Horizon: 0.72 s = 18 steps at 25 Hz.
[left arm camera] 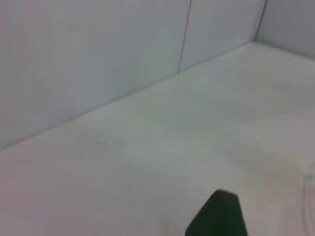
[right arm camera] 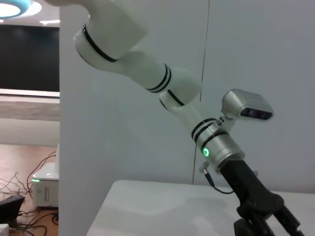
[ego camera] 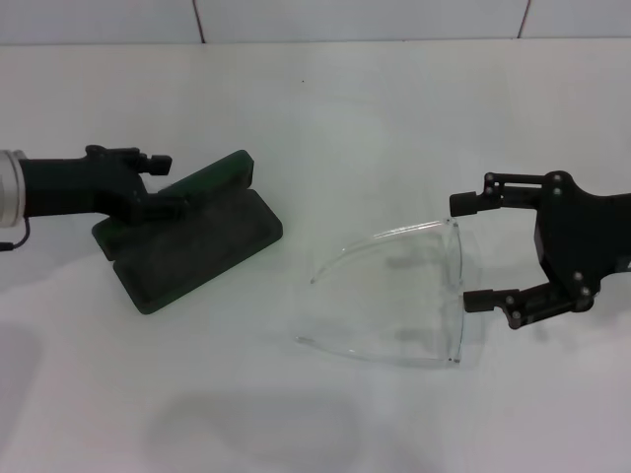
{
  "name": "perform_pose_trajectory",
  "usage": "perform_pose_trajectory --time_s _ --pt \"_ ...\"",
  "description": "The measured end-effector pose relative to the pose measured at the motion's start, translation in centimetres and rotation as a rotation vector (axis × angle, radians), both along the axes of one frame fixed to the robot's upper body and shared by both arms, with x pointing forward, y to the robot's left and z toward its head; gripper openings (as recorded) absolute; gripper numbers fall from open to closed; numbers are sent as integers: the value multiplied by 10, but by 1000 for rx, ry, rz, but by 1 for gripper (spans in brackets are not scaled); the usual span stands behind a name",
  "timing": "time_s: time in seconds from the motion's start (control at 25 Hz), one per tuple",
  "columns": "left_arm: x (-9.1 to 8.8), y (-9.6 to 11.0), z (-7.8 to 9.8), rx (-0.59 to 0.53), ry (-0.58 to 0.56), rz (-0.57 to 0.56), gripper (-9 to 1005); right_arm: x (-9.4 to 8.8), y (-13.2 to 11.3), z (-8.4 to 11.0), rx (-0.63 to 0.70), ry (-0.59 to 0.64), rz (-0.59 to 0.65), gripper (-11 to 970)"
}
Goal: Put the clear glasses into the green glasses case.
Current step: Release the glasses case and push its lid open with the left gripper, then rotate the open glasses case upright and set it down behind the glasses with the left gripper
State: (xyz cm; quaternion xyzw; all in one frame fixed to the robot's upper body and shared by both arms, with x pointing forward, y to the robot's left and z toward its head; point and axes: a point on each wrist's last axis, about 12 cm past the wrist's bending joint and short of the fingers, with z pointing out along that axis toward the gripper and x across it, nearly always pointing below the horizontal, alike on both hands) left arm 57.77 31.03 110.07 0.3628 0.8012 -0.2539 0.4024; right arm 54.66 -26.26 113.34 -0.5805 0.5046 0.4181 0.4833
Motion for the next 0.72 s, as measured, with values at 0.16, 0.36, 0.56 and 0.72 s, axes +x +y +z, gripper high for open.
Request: perform_pose_trajectory --time_s 0.16,0.36,0.56,0.72 --pt "1 -2 -3 25 14 -4 686 0 0 0 -1 -5 3 887" --pt "3 -4 -2 32 15 -16 608 -2 0 -2 -8 -20 12 887" --pt "6 -6 0 37 1 -26 398 -7 2 -8 -36 -30 44 886" --pt "12 -11 5 52 -39 -56 307 -13 4 -14 -55 -46 75 886"
